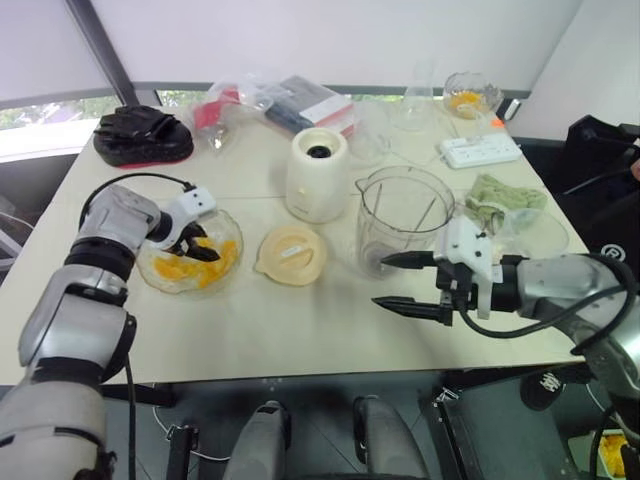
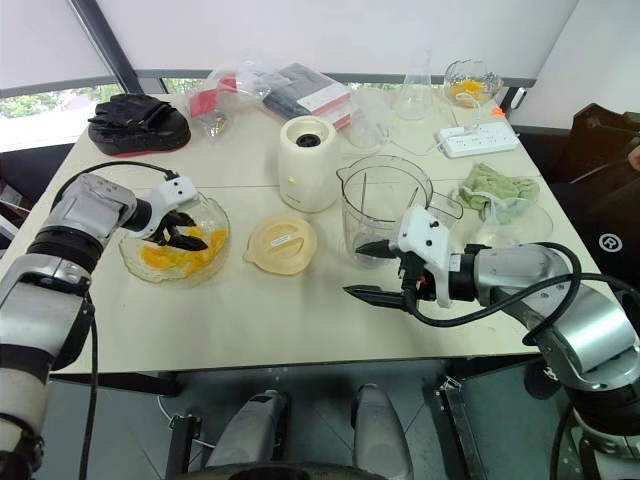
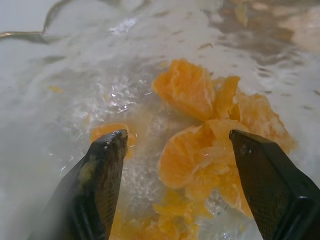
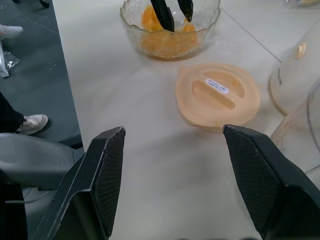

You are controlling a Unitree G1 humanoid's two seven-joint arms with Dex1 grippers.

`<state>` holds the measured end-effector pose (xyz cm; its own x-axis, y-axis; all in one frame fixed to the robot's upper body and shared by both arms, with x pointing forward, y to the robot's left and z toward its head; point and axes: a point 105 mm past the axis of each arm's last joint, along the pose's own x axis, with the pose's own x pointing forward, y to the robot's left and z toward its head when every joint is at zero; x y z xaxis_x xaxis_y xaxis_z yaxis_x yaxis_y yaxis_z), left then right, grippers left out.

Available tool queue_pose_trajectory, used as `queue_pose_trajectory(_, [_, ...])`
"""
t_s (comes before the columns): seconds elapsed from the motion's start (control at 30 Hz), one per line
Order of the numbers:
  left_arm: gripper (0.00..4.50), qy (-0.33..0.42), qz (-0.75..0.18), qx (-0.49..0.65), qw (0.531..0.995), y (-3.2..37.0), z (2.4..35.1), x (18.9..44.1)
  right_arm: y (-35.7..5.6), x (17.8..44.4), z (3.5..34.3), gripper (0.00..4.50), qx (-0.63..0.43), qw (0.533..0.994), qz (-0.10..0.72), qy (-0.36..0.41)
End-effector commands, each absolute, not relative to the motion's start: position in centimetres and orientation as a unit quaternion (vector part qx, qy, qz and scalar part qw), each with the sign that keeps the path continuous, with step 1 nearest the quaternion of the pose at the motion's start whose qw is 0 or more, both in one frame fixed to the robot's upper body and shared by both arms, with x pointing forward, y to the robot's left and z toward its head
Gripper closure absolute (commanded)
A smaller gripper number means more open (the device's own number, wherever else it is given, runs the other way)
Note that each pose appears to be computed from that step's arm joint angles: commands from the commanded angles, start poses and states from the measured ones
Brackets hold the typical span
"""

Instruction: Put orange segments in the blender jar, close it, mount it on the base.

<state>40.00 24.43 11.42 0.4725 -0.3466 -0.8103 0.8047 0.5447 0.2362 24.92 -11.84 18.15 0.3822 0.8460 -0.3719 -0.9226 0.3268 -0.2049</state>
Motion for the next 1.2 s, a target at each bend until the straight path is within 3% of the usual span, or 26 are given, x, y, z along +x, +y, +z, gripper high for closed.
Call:
queue_pose_trajectory(0.03, [0.96, 0.347, -0.349, 0.331, 0.805, 24.8, 13.1, 40.6, -11.6, 24.4, 19.2, 1.22, -0.206, 0.808, 0.547, 0.076])
queue_pose_trajectory(0.47, [0.96, 0.368, -0.405, 0.236, 0.803, 23.2, 14.9, 39.4, -11.2, 24.7, 19.0, 1.22, -0.211, 0.805, 0.55, 0.074])
queue_pose_trajectory(1.2, [0.96, 0.417, -0.35, 0.229, 0.807, 25.0, 10.1, 39.0, -11.2, 24.7, 18.9, 1.22, -0.21, 0.813, 0.539, 0.07])
